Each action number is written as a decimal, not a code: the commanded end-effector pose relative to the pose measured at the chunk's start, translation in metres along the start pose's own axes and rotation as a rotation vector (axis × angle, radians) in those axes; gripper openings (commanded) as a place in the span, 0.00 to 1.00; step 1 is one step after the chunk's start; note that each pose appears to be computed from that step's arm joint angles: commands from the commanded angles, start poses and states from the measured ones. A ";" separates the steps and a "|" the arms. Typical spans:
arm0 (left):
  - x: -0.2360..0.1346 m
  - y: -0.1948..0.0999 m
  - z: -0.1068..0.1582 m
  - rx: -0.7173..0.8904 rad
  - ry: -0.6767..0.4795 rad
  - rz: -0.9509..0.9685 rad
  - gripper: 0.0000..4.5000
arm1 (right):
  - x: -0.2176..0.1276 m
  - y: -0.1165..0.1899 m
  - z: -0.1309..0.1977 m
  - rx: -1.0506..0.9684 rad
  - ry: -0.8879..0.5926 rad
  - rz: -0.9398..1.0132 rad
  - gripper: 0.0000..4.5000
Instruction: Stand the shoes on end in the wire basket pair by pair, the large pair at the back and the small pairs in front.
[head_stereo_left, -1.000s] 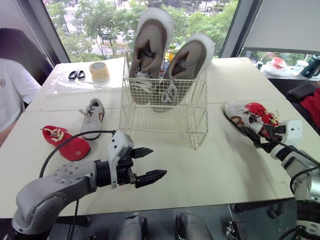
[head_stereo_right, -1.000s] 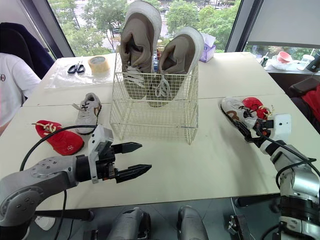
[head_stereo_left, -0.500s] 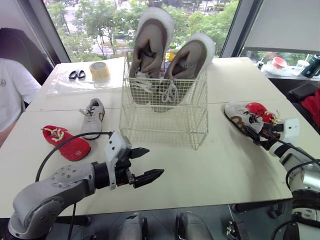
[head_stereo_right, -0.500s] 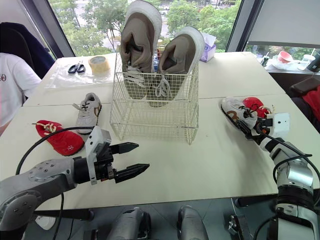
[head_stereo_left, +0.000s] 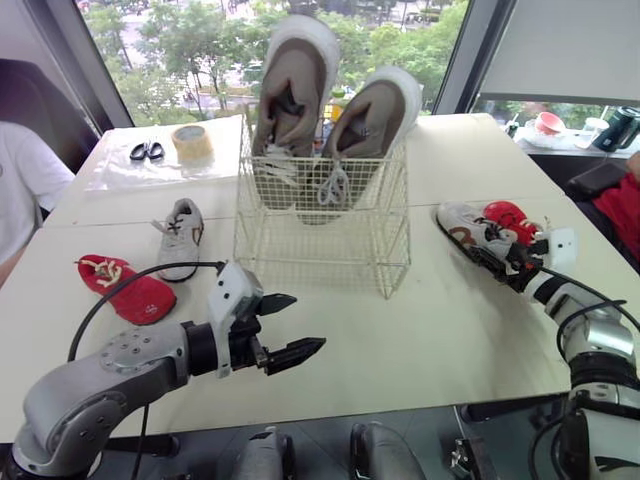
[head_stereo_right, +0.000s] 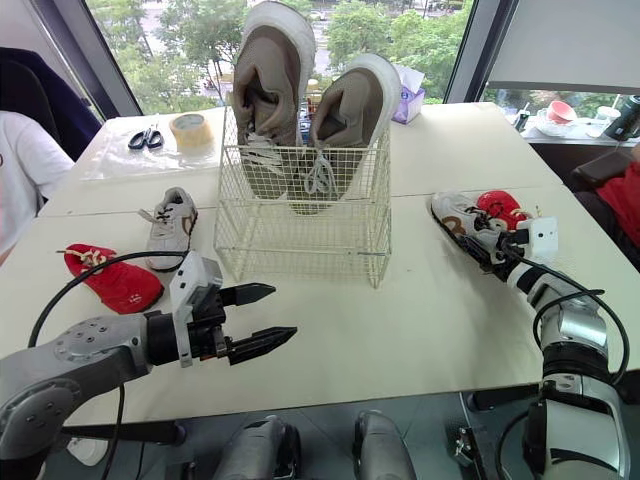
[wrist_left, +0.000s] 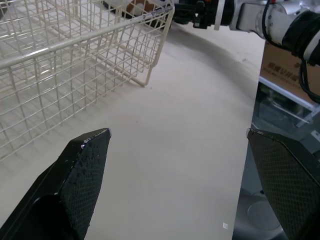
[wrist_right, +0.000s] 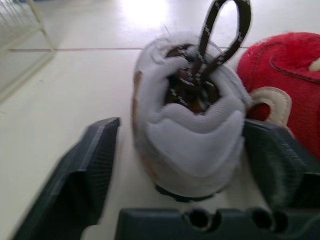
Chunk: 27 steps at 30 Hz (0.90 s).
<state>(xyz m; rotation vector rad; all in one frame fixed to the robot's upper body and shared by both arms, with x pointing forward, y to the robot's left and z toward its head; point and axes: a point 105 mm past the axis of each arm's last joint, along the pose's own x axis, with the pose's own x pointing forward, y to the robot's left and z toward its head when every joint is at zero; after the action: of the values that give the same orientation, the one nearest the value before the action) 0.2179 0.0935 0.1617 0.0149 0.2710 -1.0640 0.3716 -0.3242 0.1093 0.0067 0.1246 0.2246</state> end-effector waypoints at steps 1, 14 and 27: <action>-0.012 -0.005 0.006 -0.040 -0.007 -0.052 1.00 | 0.005 0.005 -0.007 -0.026 0.018 0.002 0.50; -0.075 0.021 0.097 -0.248 -0.331 -0.164 1.00 | -0.029 0.021 0.173 -0.085 -0.610 -0.162 0.19; -0.087 0.081 0.211 -0.277 -0.641 -0.232 1.00 | -0.097 0.155 0.320 -0.467 -0.911 0.377 0.19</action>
<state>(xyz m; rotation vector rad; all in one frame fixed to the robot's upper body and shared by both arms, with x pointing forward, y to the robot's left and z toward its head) 0.2929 0.1782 0.3697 -0.6277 -0.1692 -1.1738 0.3038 -0.2215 0.4287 -0.2325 -0.7889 0.4640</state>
